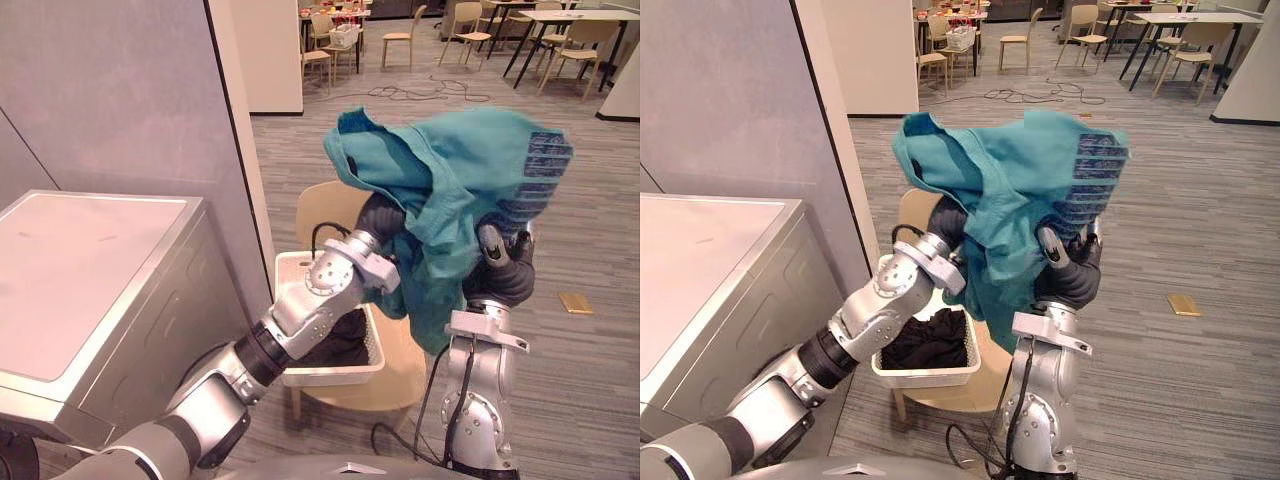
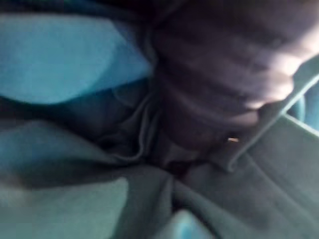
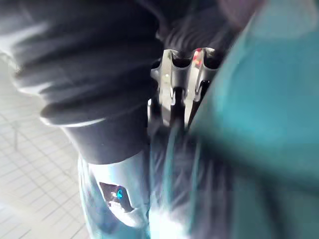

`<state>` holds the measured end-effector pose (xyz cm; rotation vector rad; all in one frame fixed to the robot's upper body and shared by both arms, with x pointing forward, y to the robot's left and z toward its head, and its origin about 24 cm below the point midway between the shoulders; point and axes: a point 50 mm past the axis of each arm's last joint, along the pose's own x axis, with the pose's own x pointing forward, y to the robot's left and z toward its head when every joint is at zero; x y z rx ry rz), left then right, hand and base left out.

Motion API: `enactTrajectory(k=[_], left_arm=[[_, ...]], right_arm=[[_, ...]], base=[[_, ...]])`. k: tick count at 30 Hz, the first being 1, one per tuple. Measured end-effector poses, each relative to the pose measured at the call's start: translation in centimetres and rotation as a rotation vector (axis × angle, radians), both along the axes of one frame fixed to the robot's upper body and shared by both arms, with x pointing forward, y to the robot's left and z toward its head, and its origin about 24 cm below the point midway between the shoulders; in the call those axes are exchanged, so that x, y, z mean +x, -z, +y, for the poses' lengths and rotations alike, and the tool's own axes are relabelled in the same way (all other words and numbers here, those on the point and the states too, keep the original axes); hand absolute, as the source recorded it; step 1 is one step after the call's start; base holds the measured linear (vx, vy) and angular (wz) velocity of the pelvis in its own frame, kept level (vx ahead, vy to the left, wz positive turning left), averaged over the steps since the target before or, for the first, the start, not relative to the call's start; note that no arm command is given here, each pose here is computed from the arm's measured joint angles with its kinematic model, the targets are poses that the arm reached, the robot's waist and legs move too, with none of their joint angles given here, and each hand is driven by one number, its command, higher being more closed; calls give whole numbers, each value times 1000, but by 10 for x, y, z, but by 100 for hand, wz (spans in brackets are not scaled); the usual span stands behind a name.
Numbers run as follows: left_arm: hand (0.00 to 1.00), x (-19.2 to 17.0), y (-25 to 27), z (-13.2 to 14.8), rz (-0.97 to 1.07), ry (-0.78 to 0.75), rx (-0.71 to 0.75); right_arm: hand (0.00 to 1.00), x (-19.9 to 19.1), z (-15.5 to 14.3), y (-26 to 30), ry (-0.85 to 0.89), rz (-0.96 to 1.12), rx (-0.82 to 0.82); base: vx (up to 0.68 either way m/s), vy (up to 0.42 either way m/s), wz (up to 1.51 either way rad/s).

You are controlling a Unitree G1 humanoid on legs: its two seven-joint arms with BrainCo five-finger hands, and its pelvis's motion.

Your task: Pick up the laundry basket with both hands and put the clothes into the washing machine.

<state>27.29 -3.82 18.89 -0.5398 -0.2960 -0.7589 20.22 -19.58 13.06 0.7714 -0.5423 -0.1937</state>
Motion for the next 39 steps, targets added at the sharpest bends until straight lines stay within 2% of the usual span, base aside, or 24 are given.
enactTrajectory(k=[2,4,6,11,16,22,26,29,34,35,39], left_arm=[[100,4,-15,18,-35,-40,-92],[100,13,-31,47,-71,-132,-210],[100,18,-34,68,-76,-205,-271],[100,27,-15,112,-2,-390,-337],[100,13,-6,142,-6,-487,-411],[100,-5,23,153,49,-497,-423],[100,-29,73,154,212,-478,-360],[100,-55,115,160,368,-489,-293],[100,-93,176,176,613,-546,-214],[100,-102,192,180,693,-574,-200],[100,-118,213,179,816,-599,-216]], right_arm=[[0,-2,-13,16,52,87,-2],[0,-11,-28,35,120,180,3],[0,-16,-37,42,163,214,15],[0,-25,-51,63,239,308,52],[0,-39,-56,88,281,413,107],[0,-50,-56,106,277,488,128],[0,-65,-54,132,276,598,173],[0,-84,-53,158,283,711,204],[0,-134,-57,207,352,970,297],[0,-154,-56,225,366,1067,346],[0,-180,-50,246,390,1174,459]], base=[[0,0,0],[0,0,0],[0,0,-3],[0,0,0],[0,0,-6],[1,0,-2],[8,2,2],[0,0,0],[-8,9,10],[-28,18,20],[-23,31,19]])
